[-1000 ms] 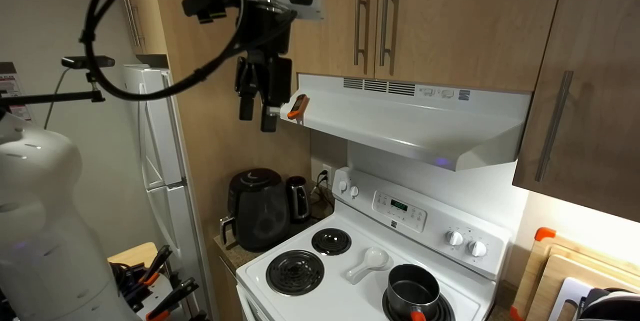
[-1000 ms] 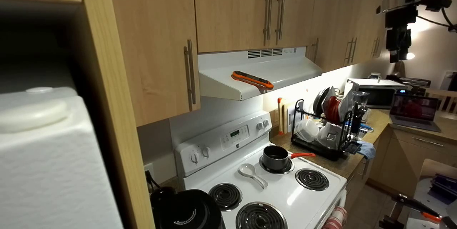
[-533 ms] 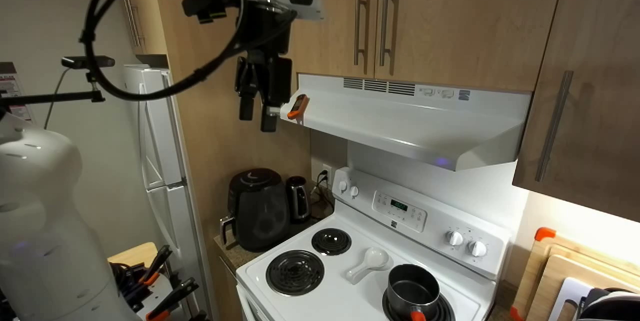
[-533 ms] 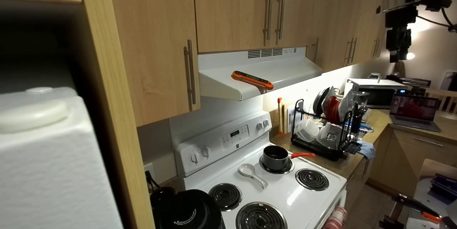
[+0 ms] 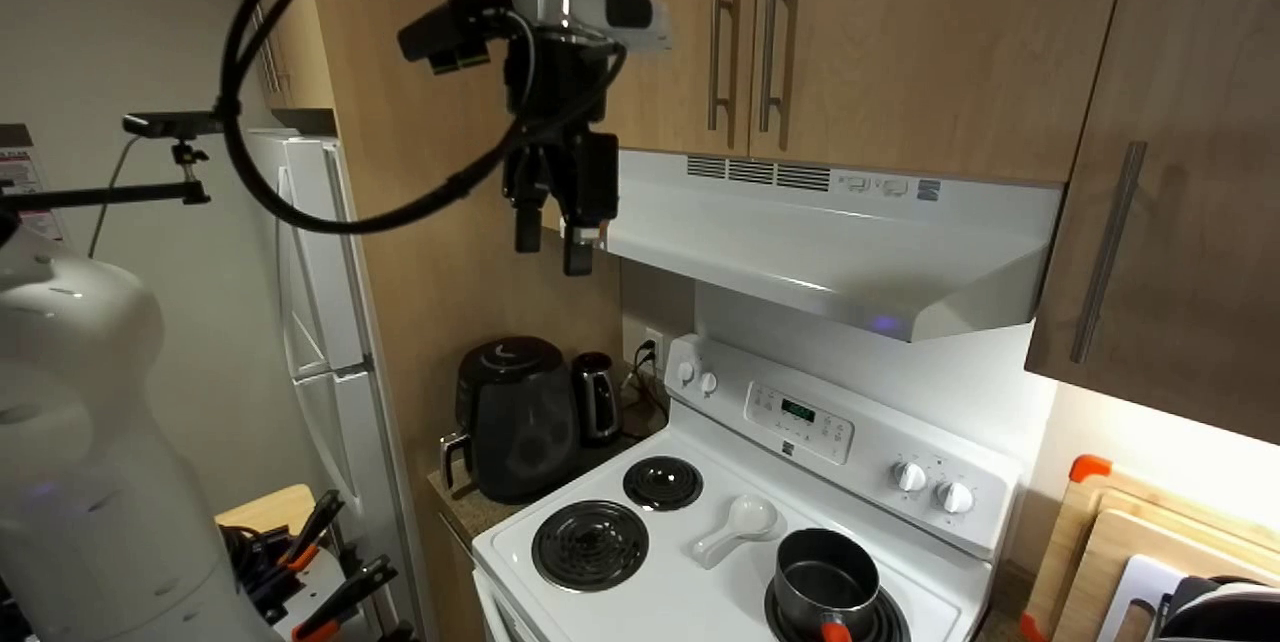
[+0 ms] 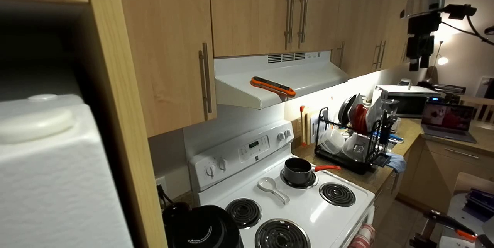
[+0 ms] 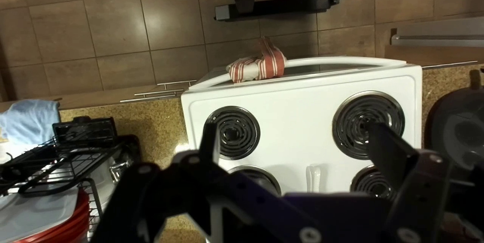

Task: Turn on the light on top of the stove

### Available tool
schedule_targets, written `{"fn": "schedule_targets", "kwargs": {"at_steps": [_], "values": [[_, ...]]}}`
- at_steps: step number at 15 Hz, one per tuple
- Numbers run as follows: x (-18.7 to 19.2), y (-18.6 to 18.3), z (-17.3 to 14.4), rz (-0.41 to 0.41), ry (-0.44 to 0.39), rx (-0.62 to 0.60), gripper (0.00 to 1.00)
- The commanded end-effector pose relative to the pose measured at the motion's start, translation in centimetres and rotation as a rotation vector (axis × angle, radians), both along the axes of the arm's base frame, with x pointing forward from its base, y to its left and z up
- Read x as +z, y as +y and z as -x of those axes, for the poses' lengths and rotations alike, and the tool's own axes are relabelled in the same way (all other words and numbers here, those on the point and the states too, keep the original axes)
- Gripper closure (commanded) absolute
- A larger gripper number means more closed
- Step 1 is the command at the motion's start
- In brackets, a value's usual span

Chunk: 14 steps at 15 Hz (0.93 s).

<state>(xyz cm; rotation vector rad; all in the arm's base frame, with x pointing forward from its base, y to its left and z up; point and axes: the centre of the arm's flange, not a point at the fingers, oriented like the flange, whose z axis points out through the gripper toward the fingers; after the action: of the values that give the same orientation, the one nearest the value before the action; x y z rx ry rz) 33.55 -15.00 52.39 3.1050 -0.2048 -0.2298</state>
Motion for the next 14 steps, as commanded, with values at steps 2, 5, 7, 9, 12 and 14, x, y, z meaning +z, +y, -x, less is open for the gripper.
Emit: {"fn": "schedule_targets", "kwargs": {"at_steps": [2,5,7,9,12,14], "values": [[-1.4,-1.0,-3.5,0.018,-0.054,0.026,0.0],[-2.0,-1.4,-5.6,0.036,-0.107,0.03,0.0],[-2.5,-1.9,-6.9,0.046,-0.142,0.028,0.0],[-3.2,-2.3,-8.1,0.057,-0.175,0.027,0.0],[-4.0,-2.9,-10.0,0.092,-0.24,0.01,0.0],[-4.5,-3.5,-11.2,0.103,-0.277,-0.008,0.0]]}}
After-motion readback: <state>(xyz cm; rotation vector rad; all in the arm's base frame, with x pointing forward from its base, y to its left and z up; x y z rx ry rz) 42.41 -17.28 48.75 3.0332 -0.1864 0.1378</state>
